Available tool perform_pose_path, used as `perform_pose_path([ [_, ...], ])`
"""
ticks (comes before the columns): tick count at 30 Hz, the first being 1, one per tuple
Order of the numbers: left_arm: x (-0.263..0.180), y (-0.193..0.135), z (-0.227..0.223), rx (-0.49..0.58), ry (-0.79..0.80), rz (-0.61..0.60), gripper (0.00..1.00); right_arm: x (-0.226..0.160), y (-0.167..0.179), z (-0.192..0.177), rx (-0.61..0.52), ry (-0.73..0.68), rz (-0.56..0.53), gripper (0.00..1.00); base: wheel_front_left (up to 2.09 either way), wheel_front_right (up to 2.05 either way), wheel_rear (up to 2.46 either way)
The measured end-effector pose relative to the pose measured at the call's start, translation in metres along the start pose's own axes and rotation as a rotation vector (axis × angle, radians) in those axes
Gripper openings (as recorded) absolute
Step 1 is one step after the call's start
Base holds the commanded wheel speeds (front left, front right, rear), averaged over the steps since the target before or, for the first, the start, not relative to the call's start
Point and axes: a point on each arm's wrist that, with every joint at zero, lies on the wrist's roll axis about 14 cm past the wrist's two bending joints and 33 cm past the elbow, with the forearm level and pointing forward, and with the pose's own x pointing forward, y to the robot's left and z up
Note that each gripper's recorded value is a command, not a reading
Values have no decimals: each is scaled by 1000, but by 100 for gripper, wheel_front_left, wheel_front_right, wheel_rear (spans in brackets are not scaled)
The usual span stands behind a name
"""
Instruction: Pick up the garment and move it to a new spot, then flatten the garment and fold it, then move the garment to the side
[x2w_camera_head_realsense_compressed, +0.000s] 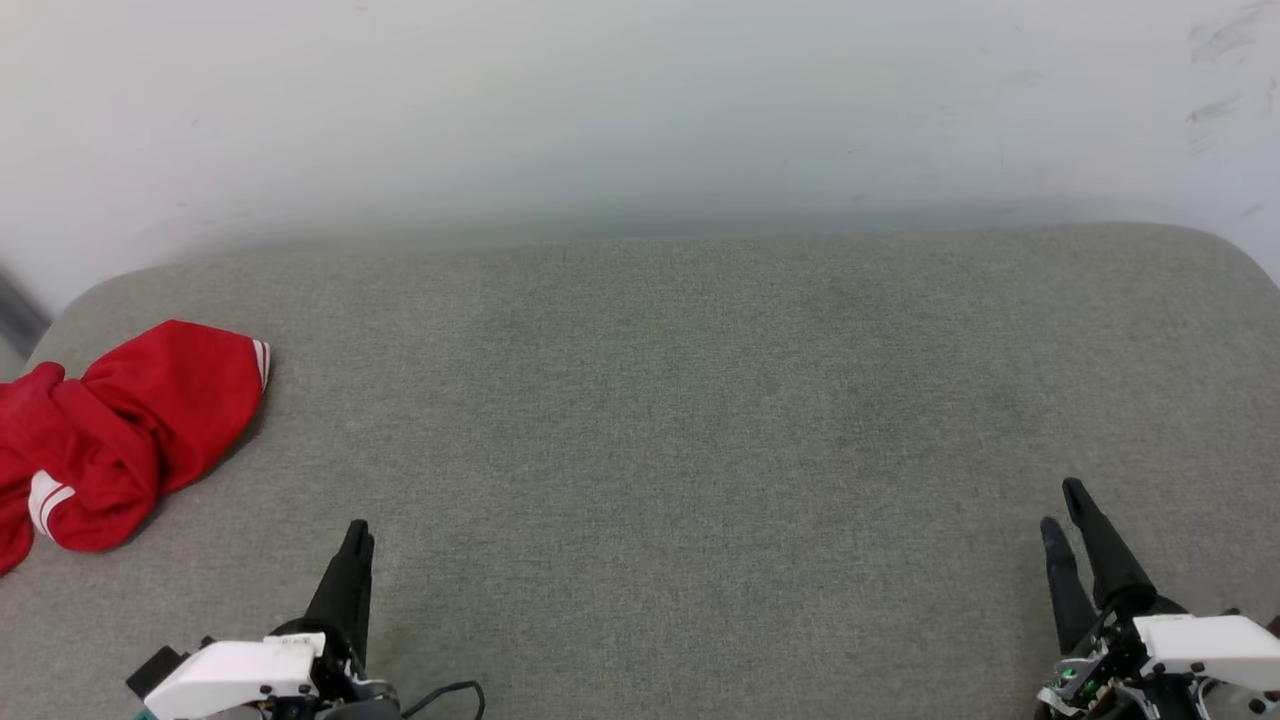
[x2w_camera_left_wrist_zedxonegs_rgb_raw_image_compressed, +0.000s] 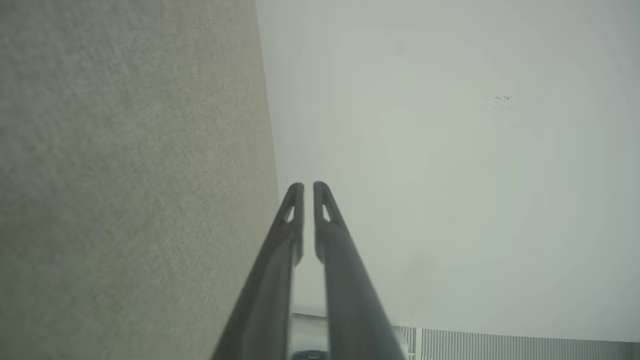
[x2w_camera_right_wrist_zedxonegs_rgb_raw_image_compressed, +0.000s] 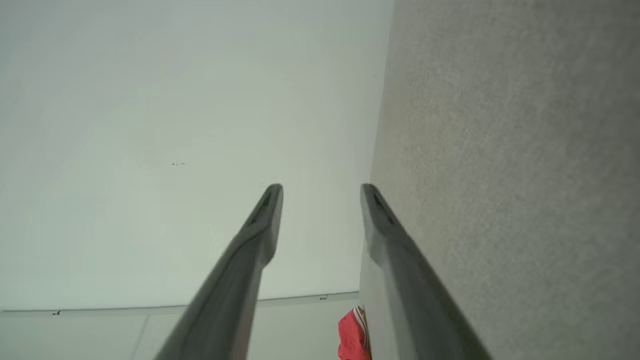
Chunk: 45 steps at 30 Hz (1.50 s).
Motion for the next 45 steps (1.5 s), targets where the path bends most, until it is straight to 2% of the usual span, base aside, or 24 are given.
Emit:
perform_pose_path([
  [13,-3,-3,8,47,-57,-10,100,-1,0,-2,-75,-27,-2,100,0,0,0],
  [21,-7,-4,31,158,-139,-3,100,-1,4,7,-197,-63,4,100,0,0,0],
  [27,-9,-12,48,242,-198,-16,100,1,22,5,-354,-72,56,100,0,0,0],
  [37,-11,-48,64,443,-279,-94,100,4,59,-9,-662,-75,173,100,0,0,0],
  [45,-9,-72,36,720,-252,-119,100,3,78,-20,-905,-88,244,100,0,0,0],
])
